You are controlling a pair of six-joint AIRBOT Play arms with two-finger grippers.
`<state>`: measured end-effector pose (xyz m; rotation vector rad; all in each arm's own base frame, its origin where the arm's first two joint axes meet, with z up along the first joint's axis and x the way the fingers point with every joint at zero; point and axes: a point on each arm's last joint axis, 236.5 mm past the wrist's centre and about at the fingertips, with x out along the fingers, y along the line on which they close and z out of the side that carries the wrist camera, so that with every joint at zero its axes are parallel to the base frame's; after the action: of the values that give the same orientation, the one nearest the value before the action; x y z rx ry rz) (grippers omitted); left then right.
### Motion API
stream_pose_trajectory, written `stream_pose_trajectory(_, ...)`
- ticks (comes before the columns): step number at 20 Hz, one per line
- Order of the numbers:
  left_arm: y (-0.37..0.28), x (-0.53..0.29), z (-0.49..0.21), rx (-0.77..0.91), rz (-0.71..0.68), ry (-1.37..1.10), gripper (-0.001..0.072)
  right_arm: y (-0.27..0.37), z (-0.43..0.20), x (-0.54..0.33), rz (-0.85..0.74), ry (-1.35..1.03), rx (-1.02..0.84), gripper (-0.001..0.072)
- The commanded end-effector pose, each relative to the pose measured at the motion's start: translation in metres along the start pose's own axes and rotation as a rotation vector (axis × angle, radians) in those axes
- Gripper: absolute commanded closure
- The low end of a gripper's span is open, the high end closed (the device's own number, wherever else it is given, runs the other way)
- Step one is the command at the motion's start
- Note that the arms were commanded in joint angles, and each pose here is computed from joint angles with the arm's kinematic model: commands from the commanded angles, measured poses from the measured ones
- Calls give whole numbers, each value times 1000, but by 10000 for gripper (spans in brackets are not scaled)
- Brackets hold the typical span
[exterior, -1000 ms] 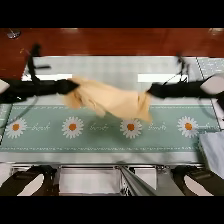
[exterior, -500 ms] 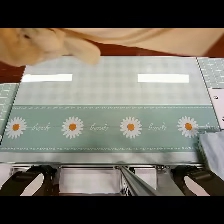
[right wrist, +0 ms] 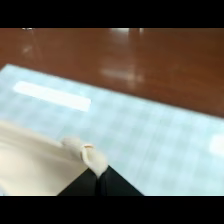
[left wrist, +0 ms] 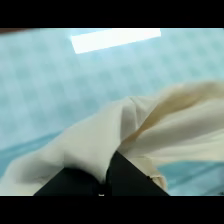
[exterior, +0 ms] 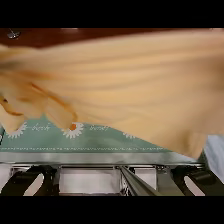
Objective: Fold the shirts.
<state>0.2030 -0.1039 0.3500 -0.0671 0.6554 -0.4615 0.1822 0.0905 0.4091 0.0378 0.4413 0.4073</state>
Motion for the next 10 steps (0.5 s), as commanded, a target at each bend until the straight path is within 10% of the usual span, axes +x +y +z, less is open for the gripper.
stream_pose_trajectory(1,-11,5,-55,-85,-46,134,687,-5,-58,4,-19,139,96,686)
stream_pose_trajectory(10,31,174,-175,-371,-158,464,687,-54,-130,94,-138,299,211,686)
